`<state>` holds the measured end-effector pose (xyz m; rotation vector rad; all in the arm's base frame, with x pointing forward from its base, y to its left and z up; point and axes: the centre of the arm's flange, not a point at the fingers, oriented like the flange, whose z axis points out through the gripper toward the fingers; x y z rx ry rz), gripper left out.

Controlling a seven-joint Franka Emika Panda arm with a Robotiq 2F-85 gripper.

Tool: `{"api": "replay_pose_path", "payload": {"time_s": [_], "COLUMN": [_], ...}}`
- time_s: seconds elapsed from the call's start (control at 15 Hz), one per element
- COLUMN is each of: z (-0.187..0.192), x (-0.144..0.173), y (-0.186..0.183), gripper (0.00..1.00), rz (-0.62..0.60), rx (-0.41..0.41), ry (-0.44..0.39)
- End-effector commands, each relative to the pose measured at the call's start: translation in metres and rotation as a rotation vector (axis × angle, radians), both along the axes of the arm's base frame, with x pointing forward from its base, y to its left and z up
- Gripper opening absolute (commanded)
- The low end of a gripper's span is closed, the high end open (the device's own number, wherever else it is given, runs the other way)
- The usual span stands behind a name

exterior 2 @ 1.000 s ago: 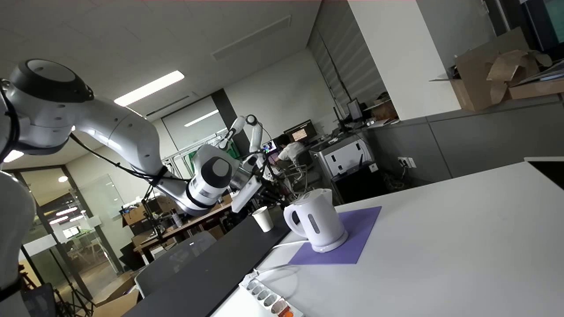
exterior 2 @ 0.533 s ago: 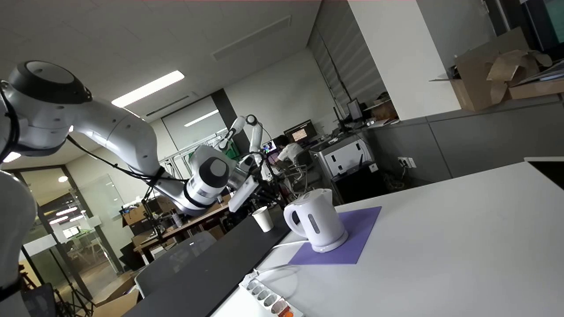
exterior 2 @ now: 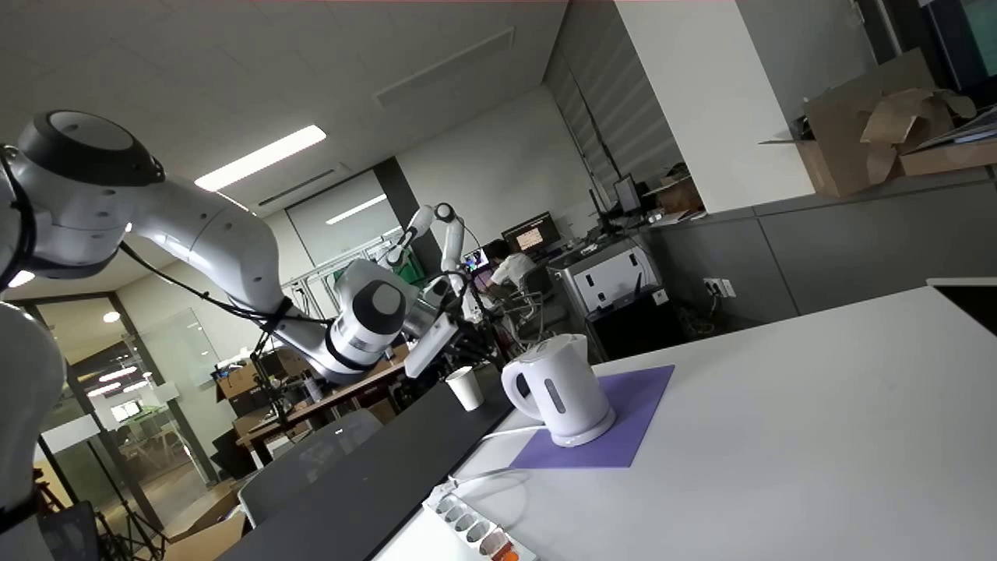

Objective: Push down on the button on the adaptor and flip the switch on the electric kettle.

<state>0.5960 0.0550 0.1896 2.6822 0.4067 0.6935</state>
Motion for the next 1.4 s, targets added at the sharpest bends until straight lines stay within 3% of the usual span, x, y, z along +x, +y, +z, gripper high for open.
{"api": "replay_pose_path", "payload": {"time_s": [0.0,0.6,1.0,1.33], "z": [-0.008,-0.015,-0.022,-0.029], "x": [0.009,0.012,0.016,0.019], "y": [0.000,0.004,0.008,0.019], "gripper": [0.00,0.00,0.00,0.00], "rz": [-0.019,-0.011,0.007,0.039], "rx": [-0.006,-0.042,-0.222,-0.309], "ry": [0.003,0.026,0.164,0.242]}}
